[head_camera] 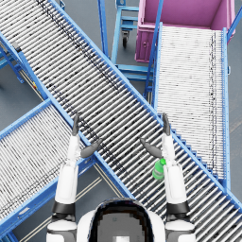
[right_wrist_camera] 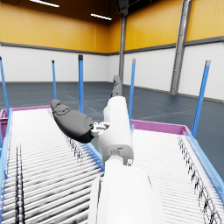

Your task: Pick up the oil and place it on the left assembly line, put the cola on the right, and keep Sprite still

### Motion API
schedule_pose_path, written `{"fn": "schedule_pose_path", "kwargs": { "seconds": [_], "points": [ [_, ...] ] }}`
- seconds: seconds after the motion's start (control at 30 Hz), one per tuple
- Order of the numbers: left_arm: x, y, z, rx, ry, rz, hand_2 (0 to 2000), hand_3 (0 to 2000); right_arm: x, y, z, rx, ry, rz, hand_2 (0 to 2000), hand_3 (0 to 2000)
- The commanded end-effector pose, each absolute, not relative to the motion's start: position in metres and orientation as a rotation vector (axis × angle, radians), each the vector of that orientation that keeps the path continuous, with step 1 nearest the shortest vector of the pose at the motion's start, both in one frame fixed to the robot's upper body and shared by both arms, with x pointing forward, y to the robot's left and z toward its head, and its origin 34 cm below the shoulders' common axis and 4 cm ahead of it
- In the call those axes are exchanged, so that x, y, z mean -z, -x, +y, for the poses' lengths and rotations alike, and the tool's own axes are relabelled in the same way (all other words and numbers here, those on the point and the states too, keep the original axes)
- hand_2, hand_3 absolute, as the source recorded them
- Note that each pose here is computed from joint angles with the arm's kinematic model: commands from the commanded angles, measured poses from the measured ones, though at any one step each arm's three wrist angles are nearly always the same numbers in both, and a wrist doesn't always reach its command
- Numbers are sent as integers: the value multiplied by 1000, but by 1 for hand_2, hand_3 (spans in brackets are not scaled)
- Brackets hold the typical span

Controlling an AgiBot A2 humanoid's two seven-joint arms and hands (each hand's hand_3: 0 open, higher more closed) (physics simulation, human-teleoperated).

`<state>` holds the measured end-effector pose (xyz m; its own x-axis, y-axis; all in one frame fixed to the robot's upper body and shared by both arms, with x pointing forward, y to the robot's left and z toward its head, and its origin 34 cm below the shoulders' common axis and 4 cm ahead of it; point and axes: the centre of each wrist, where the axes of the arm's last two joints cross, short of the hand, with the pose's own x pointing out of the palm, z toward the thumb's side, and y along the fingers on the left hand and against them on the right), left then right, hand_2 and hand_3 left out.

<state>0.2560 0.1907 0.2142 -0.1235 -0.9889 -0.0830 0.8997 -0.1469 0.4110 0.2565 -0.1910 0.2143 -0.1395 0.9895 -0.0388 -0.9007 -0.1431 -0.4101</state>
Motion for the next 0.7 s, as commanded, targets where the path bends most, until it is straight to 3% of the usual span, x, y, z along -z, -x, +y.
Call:
{"fn": "schedule_pose_path", "kwargs": {
  "seconds": [0.03, 0.7],
  "points": [
    [-217, -256, 191, 1677, -395, -311, 0, 0, -218, -257, -191, -1685, 355, -346, 0, 0],
    [-218, -257, 191, 1656, -372, -336, 0, 0, -218, -257, -191, -1665, 333, -372, 0, 0]
  ]
}}
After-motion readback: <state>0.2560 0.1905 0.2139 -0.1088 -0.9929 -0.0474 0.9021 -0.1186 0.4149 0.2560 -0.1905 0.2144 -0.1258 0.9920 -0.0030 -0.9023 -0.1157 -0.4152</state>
